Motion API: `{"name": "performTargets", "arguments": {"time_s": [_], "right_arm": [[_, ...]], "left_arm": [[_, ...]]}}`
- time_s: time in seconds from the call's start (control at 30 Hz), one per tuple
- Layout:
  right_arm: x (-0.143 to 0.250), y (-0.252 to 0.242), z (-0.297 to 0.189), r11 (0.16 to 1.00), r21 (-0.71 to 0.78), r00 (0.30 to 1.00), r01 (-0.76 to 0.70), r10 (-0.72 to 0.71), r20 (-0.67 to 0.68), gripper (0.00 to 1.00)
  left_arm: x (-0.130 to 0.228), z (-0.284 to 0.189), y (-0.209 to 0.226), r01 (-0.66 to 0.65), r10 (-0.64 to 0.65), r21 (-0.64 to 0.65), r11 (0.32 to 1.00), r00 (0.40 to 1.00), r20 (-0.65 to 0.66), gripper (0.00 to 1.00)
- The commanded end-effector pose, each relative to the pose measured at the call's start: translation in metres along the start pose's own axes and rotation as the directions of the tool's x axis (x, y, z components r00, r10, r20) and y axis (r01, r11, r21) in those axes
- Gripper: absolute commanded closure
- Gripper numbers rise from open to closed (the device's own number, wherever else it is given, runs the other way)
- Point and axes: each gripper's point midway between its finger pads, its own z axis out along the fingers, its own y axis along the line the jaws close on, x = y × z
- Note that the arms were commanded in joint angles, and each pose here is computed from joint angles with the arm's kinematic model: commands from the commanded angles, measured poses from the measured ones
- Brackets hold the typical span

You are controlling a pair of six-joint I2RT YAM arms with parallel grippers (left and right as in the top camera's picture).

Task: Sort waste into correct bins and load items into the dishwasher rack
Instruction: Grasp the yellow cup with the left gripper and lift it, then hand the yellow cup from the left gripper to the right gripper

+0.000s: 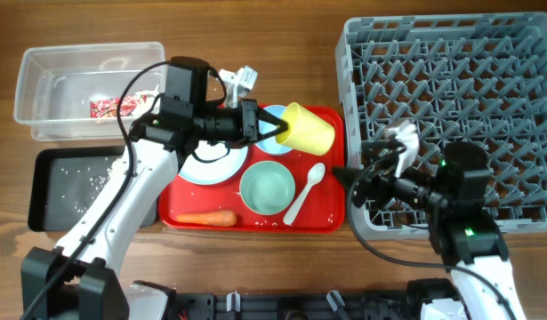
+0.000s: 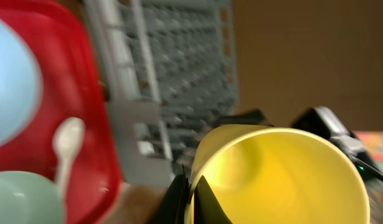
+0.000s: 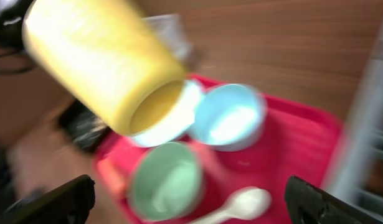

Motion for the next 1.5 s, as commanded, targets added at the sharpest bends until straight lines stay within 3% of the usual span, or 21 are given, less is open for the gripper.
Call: {"name": "performTargets", "arguments": {"time_s": [0.0, 0.1, 0.23, 0.37, 0.67, 0.77, 0.83, 0.93, 1.07, 1.33, 1.47], "right_arm": [[-0.002, 0.048, 0.003, 0.927, -0.369, 0.997, 0.066, -0.072, -0.001, 0.00], [-0.002, 0.053, 0.007, 0.866, -0.496, 0.997, 0.066, -0.075, 0.002, 0.00], [-0.021, 0.055, 0.008, 0.847, -0.523, 0.996, 0.090, -0.078, 0.046, 0.00], [-0.047, 0.053, 0.008, 0.869, -0.481, 0.992, 0.114, -0.070, 0.110, 0.00], [-0.047, 0.040, 0.034, 0.924, -0.375, 0.994, 0.068, -0.029, 0.109, 0.01], [-0.044, 0.035, 0.038, 0.928, -0.370, 0.995, 0.050, -0.015, 0.097, 0.09], [-0.046, 0.035, 0.038, 0.927, -0.371, 0.994, 0.060, -0.023, 0.105, 0.20], [-0.049, 0.037, 0.037, 0.925, -0.371, 0.992, 0.082, -0.039, 0.122, 0.26], [-0.057, 0.035, 0.036, 0.929, -0.349, 0.984, 0.122, -0.068, 0.164, 0.13], [-0.068, 0.036, 0.034, 0.928, -0.328, 0.970, 0.178, -0.110, 0.216, 0.13], [-0.058, 0.054, 0.028, 0.875, -0.428, 0.968, 0.227, -0.156, 0.195, 0.16]], "left_arm": [[0.018, -0.007, -0.032, 0.003, 0.014, 0.162, 0.987, 0.995, -0.104, 0.96], [0.018, -0.007, -0.031, 0.003, 0.014, 0.161, 0.987, 0.995, -0.103, 0.96], [0.018, -0.007, -0.031, 0.003, 0.013, 0.160, 0.987, 0.995, -0.103, 0.96], [0.018, -0.007, -0.031, 0.003, 0.014, 0.160, 0.987, 0.995, -0.104, 0.96], [0.024, -0.001, -0.035, -0.005, 0.026, 0.166, 0.986, 0.992, -0.123, 0.96], [0.024, -0.001, -0.035, -0.006, 0.026, 0.166, 0.986, 0.992, -0.123, 0.96], [0.023, -0.001, -0.035, -0.006, 0.026, 0.163, 0.987, 0.992, -0.121, 0.96], [0.023, -0.001, -0.035, -0.006, 0.026, 0.164, 0.987, 0.992, -0.121, 0.96], [0.023, -0.001, -0.035, -0.006, 0.026, 0.164, 0.987, 0.992, -0.121, 0.96], [0.023, -0.001, -0.035, -0.006, 0.026, 0.163, 0.987, 0.992, -0.121, 0.96], [0.023, -0.001, -0.035, -0.006, 0.026, 0.163, 0.987, 0.992, -0.120, 0.96]]}}
